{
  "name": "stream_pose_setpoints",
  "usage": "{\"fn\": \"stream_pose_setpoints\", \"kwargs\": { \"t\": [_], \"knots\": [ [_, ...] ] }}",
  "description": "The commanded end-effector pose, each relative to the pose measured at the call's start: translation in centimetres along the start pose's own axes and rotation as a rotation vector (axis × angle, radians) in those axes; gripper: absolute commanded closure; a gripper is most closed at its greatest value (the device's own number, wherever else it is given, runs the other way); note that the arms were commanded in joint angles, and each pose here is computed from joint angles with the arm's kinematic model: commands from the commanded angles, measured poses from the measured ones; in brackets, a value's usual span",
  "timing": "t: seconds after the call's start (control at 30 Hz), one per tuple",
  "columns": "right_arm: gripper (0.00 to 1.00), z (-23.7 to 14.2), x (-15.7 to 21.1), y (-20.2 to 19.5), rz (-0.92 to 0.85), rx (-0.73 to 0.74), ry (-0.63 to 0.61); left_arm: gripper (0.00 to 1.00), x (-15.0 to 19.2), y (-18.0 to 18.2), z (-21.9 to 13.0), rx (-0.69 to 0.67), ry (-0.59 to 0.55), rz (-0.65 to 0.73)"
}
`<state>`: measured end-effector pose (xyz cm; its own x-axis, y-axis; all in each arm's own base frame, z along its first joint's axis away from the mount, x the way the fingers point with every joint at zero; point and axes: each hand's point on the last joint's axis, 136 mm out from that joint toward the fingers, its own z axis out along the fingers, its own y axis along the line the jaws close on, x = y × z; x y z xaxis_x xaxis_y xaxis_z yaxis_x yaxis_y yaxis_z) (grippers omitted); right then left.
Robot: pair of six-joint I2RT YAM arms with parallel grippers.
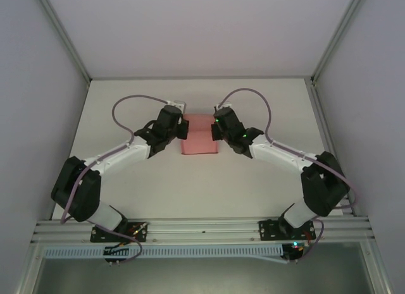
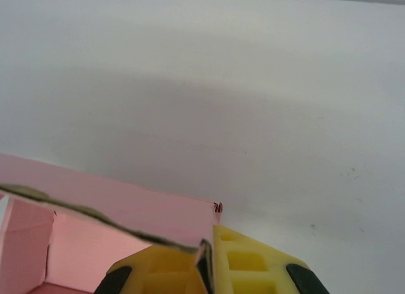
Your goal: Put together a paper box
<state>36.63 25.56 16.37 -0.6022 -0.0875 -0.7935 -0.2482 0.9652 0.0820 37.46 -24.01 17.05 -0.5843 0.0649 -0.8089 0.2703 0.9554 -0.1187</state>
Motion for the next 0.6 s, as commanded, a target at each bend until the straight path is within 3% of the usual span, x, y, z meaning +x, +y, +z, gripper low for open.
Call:
{"fn": "stream_pose_setpoints", "kwargs": {
  "t": [0.0, 0.13, 0.33, 0.57],
  "knots": [
    [1.00, 1.0, -1.3, -0.6, 0.172, 0.081, -0.080, 1.00, -2.3, 0.9, 0.7, -0.062, -0.123, -0.174],
    [1.00, 1.8, -0.6, -1.6, 0.248, 0.142, -0.076, 0.96, -2.1, 1.0, 1.5, -0.070, -0.135, -0.216],
    [0.99, 2.5, -0.3, -1.0, 0.330, 0.118, -0.061, 1.00, -0.1, 0.9, 2.4, -0.053, -0.115, -0.225],
    [1.00, 2.9, 1.9, -0.9, 0.318, 0.099, -0.060, 0.98, 1.2, 0.7, 2.5, -0.013, -0.118, -0.222]
  ]
}}
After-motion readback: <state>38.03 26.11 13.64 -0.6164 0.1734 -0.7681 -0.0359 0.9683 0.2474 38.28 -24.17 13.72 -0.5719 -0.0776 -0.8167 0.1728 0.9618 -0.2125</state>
